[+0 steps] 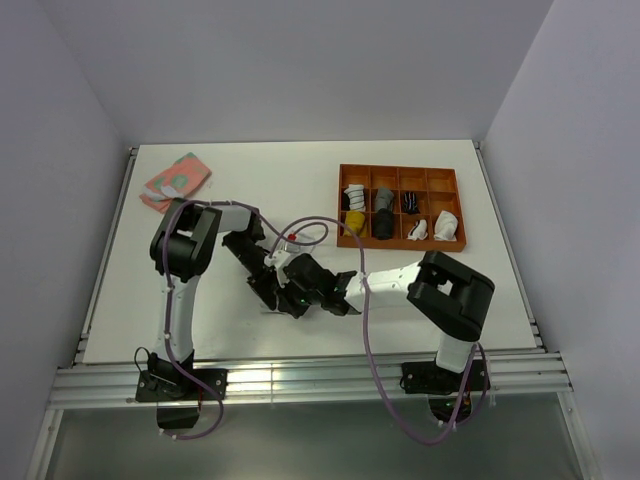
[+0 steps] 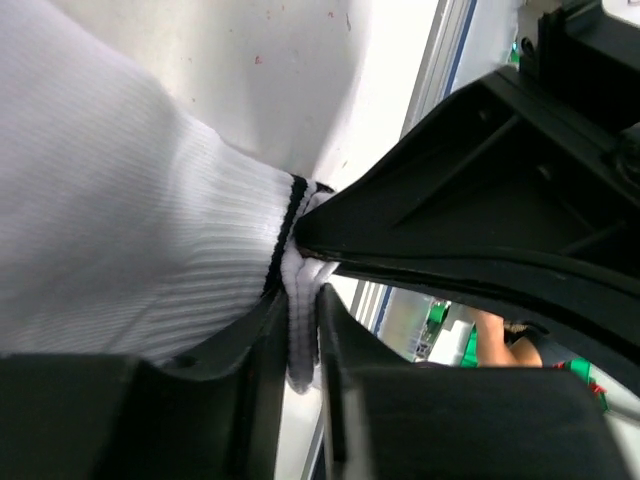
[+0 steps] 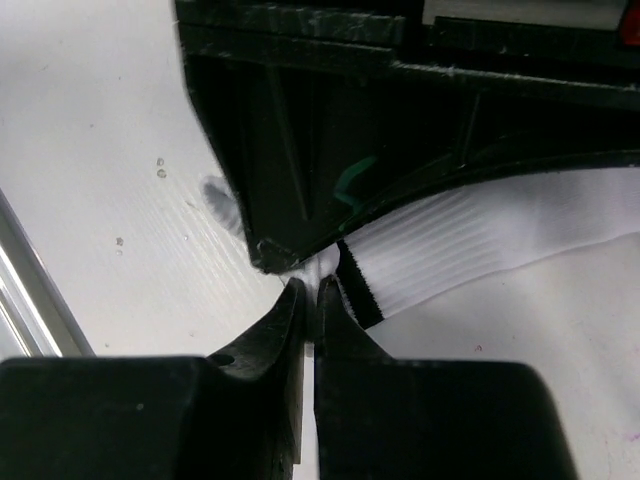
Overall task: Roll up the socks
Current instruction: Roll the sock at the center of the board.
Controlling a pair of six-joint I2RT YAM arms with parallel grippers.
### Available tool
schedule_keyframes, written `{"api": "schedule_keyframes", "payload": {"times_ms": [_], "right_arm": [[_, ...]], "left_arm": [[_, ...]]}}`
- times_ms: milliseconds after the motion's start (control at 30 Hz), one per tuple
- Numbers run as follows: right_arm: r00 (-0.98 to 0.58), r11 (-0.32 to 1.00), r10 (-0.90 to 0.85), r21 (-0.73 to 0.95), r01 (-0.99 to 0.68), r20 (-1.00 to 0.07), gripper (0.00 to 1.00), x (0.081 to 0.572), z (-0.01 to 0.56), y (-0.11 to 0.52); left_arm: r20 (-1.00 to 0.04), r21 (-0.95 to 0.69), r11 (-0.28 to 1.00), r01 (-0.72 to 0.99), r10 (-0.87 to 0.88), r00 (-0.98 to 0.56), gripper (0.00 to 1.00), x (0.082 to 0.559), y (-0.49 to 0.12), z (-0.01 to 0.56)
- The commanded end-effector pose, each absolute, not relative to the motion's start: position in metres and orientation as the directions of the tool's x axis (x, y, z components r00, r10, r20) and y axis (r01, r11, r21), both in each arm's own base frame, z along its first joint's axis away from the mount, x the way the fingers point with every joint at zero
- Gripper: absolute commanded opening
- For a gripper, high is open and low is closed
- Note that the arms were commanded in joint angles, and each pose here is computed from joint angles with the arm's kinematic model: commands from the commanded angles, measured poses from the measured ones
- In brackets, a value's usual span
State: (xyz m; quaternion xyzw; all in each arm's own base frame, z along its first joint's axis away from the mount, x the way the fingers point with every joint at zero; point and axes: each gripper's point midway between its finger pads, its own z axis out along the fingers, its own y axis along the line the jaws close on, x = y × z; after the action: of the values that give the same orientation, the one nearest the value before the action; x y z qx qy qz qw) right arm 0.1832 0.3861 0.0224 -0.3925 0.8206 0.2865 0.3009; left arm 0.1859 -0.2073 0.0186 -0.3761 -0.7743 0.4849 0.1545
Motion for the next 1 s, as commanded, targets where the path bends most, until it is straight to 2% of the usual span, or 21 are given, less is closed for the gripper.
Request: {"api": "schedule_keyframes", "payload": {"times_ms": [0, 133, 200, 233, 267, 333, 367, 467, 567, 667, 767, 800, 867, 967], "right_arm": [[-0.557, 0.584, -0.477, 0.229, -0.779, -0.68, 0.0, 0.191, 0.01, 0.381], [-0.608, 0.599, -0.459, 0.279, -0.75, -0.648, 0.0, 0.189, 0.01, 0.376], [-0.635, 0.604, -0.447, 0.311, -0.734, -0.63, 0.0, 0.189, 0.011, 0.373], [-0.645, 0.602, -0.444, 0.326, -0.729, -0.622, 0.0, 0.188, 0.011, 0.372], [-0.656, 0.597, -0.443, 0.345, -0.724, -0.611, 0.0, 0.186, 0.011, 0.372], [-0.672, 0.595, -0.442, 0.366, -0.715, -0.594, 0.0, 0.186, 0.013, 0.372], [-0.678, 0.585, -0.447, 0.383, -0.715, -0.583, 0.0, 0.184, 0.014, 0.372], [-0.704, 0.583, -0.453, 0.416, -0.698, -0.546, 0.0, 0.182, 0.016, 0.371], [-0.733, 0.588, -0.436, 0.451, -0.672, -0.523, 0.0, 0.19, 0.02, 0.37], [-0.777, 0.613, -0.441, 0.482, -0.626, -0.448, 0.0, 0.191, 0.018, 0.363], [-0.813, 0.624, -0.422, 0.523, -0.581, -0.401, 0.0, 0.198, 0.026, 0.366], [-0.837, 0.646, -0.422, 0.532, -0.547, -0.348, 0.0, 0.2, 0.018, 0.359], [-0.848, 0.639, -0.423, 0.557, -0.53, -0.32, 0.0, 0.207, 0.025, 0.365], [-0.867, 0.665, -0.449, 0.567, -0.486, -0.216, 0.0, 0.207, 0.022, 0.361]], "left_arm": [[-0.251, -0.804, 0.225, 0.551, 0.712, -0.656, 0.26, 0.205, -0.214, 0.021], [-0.326, -0.754, 0.24, 0.612, 0.671, -0.665, 0.34, 0.22, -0.221, 0.032], [-0.378, -0.717, 0.245, 0.652, 0.649, -0.66, 0.35, 0.227, -0.223, 0.04], [-0.367, -0.714, 0.282, 0.64, 0.628, -0.686, 0.36, 0.231, -0.223, 0.043], [-0.426, -0.67, 0.288, 0.684, 0.606, -0.672, 0.37, 0.242, -0.226, 0.046], [-0.427, -0.636, 0.359, 0.683, 0.573, -0.699, 0.36, 0.254, -0.222, 0.047], [-0.484, -0.587, 0.373, 0.719, 0.55, -0.681, 0.36, 0.266, -0.223, 0.05], [-0.552, -0.501, 0.469, 0.728, 0.475, -0.686, 0.36, 0.293, -0.212, 0.059], [-0.599, -0.458, 0.564, 0.687, 0.375, -0.707, 0.36, 0.318, -0.191, 0.073], [-0.645, -0.43, 0.634, 0.643, 0.282, -0.71, 0.38, 0.339, -0.163, 0.083], [-0.694, -0.349, 0.689, 0.636, 0.266, -0.669, 0.38, 0.35, -0.139, 0.088], [-0.707, -0.32, 0.698, 0.641, 0.274, -0.652, 0.38, 0.351, -0.135, 0.089], [-0.755, -0.234, 0.71, 0.664, 0.297, -0.584, 0.39, 0.352, -0.129, 0.098], [-0.809, -0.128, 0.696, 0.707, 0.339, -0.48, 0.42, 0.347, -0.125, 0.111]]}}
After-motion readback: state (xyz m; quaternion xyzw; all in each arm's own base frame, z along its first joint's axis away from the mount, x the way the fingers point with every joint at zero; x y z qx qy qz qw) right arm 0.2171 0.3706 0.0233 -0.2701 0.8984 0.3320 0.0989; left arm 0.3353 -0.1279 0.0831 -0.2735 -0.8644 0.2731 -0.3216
